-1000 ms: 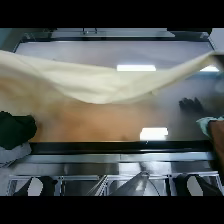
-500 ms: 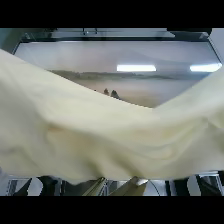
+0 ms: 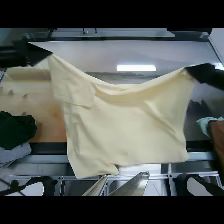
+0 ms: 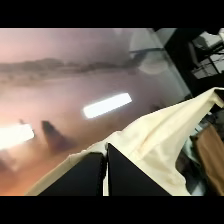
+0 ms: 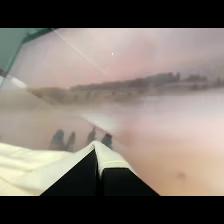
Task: Fold the shirts.
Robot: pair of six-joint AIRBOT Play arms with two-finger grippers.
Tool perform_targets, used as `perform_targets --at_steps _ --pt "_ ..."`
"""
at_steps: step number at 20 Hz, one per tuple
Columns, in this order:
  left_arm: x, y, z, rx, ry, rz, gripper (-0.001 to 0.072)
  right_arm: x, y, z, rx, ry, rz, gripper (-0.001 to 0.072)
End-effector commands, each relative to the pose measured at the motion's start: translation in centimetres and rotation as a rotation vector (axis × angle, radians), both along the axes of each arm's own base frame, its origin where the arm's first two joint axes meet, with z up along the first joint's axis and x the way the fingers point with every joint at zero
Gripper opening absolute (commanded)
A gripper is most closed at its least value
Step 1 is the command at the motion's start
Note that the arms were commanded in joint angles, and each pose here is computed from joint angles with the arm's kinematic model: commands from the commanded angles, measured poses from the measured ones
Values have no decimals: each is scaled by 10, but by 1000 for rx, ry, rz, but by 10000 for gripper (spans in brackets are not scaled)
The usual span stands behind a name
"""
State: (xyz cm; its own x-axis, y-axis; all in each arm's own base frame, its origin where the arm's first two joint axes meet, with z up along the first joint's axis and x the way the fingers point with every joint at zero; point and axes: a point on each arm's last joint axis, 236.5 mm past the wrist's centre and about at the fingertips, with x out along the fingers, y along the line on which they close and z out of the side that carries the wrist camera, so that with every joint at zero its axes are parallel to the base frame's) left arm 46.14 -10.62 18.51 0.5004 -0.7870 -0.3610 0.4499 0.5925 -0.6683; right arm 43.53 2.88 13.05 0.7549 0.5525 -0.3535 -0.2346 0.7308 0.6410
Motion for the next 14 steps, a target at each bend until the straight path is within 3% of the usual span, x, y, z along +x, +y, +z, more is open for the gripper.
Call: perform_targets --at_steps 1,5,10,14 --pt "62 28 -107 58 139 84 26 50 -13 -110 49 113 -71 21" --pt "96 39 -153 43 194 72 26 98 -15 -148 246 128 -5 20" --pt "107 57 -178 54 277 56 25 148 -44 -144 315 91 13 20" --pt "103 77 -188 86 340 87 25 159 -53 -140 301 80 42 20"
